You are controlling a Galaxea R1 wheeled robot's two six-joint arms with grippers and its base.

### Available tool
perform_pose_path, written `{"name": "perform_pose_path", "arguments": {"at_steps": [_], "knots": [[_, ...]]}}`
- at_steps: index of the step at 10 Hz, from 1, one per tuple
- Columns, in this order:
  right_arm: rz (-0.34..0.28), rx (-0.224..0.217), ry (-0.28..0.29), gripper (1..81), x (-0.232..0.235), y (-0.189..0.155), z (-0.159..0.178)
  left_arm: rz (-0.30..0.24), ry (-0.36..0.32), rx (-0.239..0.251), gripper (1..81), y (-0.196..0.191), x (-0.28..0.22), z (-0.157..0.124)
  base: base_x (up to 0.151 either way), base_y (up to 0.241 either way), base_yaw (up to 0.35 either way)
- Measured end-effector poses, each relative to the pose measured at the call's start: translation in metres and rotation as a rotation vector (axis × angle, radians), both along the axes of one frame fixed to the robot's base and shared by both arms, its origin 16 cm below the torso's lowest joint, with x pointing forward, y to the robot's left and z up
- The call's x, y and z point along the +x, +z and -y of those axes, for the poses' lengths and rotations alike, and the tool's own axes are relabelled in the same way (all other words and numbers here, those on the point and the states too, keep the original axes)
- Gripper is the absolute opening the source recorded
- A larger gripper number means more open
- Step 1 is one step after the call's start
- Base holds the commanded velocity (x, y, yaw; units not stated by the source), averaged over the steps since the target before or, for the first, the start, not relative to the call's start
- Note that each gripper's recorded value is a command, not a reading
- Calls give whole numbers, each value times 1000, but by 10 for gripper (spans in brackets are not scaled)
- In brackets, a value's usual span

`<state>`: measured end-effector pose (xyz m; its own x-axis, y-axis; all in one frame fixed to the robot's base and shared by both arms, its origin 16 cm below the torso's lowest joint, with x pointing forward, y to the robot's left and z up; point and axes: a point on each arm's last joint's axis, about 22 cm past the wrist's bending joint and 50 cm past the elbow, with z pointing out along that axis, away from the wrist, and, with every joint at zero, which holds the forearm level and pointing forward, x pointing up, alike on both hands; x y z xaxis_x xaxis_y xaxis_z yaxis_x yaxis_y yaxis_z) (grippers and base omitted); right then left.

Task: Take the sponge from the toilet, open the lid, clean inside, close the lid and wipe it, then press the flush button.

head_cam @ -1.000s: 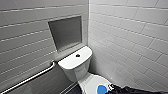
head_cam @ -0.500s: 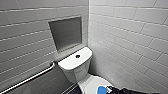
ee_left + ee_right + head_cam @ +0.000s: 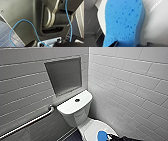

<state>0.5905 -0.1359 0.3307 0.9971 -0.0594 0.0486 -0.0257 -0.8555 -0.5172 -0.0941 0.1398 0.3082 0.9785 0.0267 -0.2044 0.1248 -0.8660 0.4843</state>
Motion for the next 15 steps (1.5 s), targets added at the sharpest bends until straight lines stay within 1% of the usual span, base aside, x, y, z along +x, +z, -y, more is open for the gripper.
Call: {"name": "perform_pose_path", "arguments": {"at_steps": [2,3,5,7,9,11,12,13,15], "knots": [[17,10,-15,811,2,-2,-1,3,0,0,811,-1,3,0,0,0,0],[37,25,-32,811,3,-2,-3,3,0,1,811,-1,3,-1,0,0,0],[110,92,-99,811,-2,-4,-12,3,-1,2,811,-2,3,-1,0,0,0],[161,159,-153,811,-9,-2,-29,0,-3,2,811,-2,2,-1,0,0,0],[201,204,-205,811,-17,-2,-38,-5,-2,3,811,-2,1,-1,0,0,0],[225,221,-235,811,-19,-3,-41,-6,0,4,811,-2,1,-2,0,0,0],[234,234,-249,10,-19,-2,-46,-7,0,4,811,-2,1,-2,0,0,0],[242,241,-259,10,-18,-2,-48,-9,0,5,811,-2,0,-2,0,0,0],[242,239,-266,10,-18,-2,-45,-10,-1,4,811,-2,0,-1,0,0,0]]}}
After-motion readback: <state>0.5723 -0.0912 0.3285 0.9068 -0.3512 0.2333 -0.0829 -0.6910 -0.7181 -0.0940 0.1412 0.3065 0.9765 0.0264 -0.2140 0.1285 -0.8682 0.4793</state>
